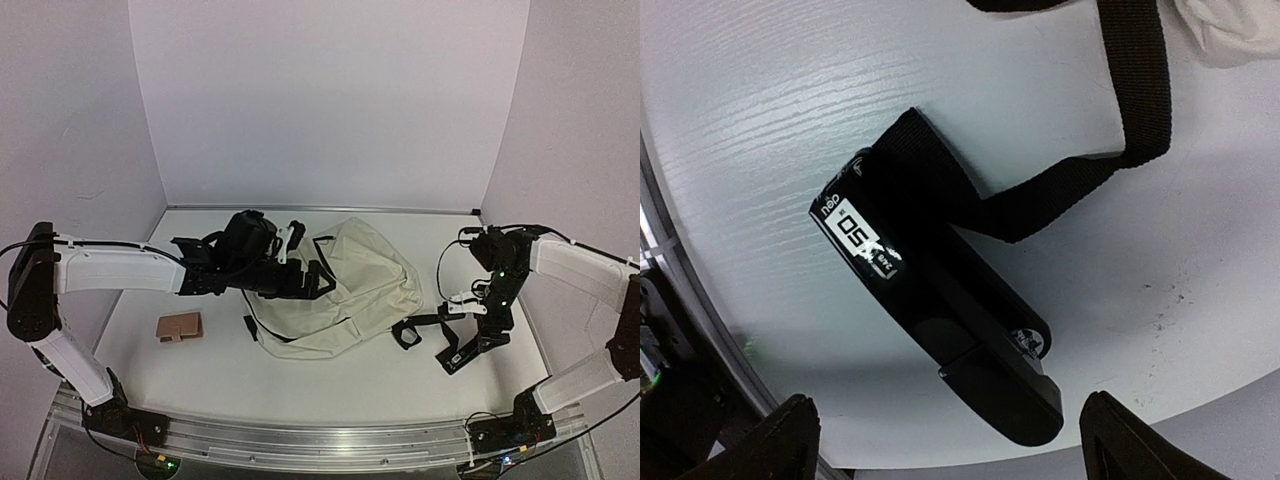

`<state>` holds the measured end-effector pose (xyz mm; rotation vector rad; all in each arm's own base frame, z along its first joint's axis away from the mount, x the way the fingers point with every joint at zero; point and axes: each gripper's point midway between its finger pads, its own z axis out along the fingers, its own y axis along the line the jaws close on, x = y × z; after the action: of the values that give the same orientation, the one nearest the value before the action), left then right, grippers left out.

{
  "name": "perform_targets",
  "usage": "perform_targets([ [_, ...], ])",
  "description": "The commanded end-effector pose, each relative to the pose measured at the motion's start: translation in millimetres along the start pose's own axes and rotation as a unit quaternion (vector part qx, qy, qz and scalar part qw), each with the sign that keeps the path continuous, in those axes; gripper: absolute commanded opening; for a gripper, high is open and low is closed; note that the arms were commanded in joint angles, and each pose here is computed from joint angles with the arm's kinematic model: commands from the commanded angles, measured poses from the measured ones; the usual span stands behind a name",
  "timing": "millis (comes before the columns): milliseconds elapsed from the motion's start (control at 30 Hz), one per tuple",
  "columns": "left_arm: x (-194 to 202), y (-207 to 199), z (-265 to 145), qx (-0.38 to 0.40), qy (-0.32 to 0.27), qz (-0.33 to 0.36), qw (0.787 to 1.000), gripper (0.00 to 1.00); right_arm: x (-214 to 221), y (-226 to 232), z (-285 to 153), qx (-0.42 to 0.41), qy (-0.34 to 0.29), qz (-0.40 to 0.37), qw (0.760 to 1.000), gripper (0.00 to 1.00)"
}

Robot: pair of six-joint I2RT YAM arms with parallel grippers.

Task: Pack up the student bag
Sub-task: Move the stationery to the center of the board.

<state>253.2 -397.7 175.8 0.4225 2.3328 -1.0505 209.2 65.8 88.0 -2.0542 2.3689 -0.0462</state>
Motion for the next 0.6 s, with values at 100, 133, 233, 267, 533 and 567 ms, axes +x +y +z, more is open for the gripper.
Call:
perform_targets([
  [100,-14,-19,-15,0.034,-0.027,0.016,0.999,1.0,-5,-9,32,0.009,0.0,-0.083,0.997,0.92],
  [133,-15,-20,-15,0.036,-0.028,0.017,0.999,1.0,-4,-8,37,0.003,0.003,-0.086,0.996,0.93],
  [233,-16,-22,-18,0.038,-0.031,0.017,0.999,1.0,1,-3,53,-0.009,0.016,-0.099,0.995,0.92],
  [267,-17,-22,-19,0.038,-0.033,0.018,0.999,1.0,3,0,60,-0.012,0.02,-0.104,0.994,0.92],
  [533,-20,-22,-26,0.035,-0.044,0.015,0.998,1.0,10,9,82,-0.02,0.031,-0.117,0.992,0.87],
  [567,-20,-22,-27,0.035,-0.046,0.015,0.998,1.0,9,7,83,-0.016,0.03,-0.117,0.993,0.83],
])
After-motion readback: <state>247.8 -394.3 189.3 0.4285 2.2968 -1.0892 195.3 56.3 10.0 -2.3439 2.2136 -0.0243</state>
